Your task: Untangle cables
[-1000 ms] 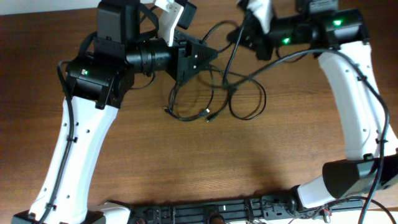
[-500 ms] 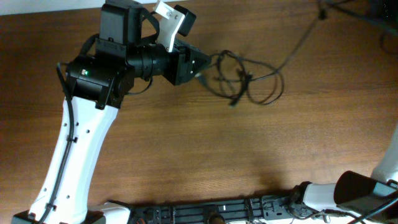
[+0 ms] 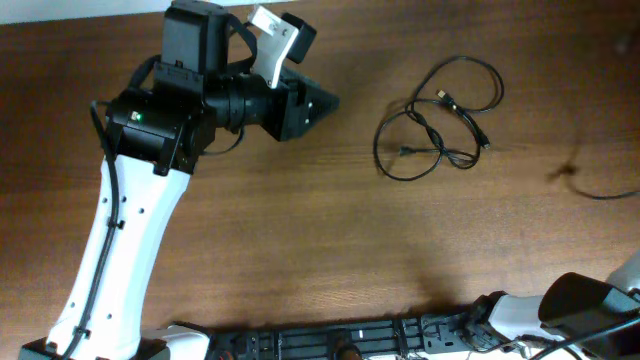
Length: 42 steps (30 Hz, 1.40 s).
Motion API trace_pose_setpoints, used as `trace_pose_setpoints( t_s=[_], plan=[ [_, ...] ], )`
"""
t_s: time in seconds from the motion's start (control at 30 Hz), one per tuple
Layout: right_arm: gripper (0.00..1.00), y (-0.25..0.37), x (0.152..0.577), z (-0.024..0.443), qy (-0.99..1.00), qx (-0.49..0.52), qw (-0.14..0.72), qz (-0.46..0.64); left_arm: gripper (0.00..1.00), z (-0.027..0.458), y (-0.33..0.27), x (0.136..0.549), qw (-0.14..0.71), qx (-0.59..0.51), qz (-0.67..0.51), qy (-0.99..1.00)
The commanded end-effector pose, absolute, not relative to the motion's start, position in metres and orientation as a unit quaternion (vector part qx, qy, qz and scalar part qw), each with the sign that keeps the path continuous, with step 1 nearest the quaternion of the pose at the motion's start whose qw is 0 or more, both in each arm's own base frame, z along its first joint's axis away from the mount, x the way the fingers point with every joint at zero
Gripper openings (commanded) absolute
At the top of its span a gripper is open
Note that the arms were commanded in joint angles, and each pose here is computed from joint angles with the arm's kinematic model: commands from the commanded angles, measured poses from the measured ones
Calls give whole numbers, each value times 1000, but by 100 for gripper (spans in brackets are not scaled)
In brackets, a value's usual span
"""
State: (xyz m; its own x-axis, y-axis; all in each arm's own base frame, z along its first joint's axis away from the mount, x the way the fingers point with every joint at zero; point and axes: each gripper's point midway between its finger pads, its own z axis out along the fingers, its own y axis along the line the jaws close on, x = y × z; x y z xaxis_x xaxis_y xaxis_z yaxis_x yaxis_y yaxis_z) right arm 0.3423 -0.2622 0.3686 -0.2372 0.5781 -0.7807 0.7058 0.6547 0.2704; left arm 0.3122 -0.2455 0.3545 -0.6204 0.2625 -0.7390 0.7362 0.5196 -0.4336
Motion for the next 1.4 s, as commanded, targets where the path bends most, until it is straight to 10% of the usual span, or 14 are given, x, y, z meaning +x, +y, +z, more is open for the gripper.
trace_pose_setpoints(
  t_s=[0.0, 0.87, 0.93, 1.0, 1.23, 1.37],
  plan=[
    [4, -282, 321, 378, 758, 441, 451, -168, 43, 360, -240, 303, 324, 347, -363, 802],
    [4, -367, 355, 241, 807, 422, 276, -306, 43, 345, -234, 288, 278, 337, -363, 823],
    [23, -364, 359, 234, 816, 417, 275, -291, 43, 345, -234, 288, 277, 337, -363, 823],
    [97, -356, 367, 229, 829, 408, 281, -259, 43, 344, -234, 287, 274, 336, -363, 825],
    [99, -321, 392, 224, 869, 354, 300, -171, 43, 340, -232, 283, 269, 350, -357, 823],
    [99, -187, 453, 250, 910, 41, 399, 104, 44, 341, -232, 283, 270, 351, -357, 822]
  ],
)
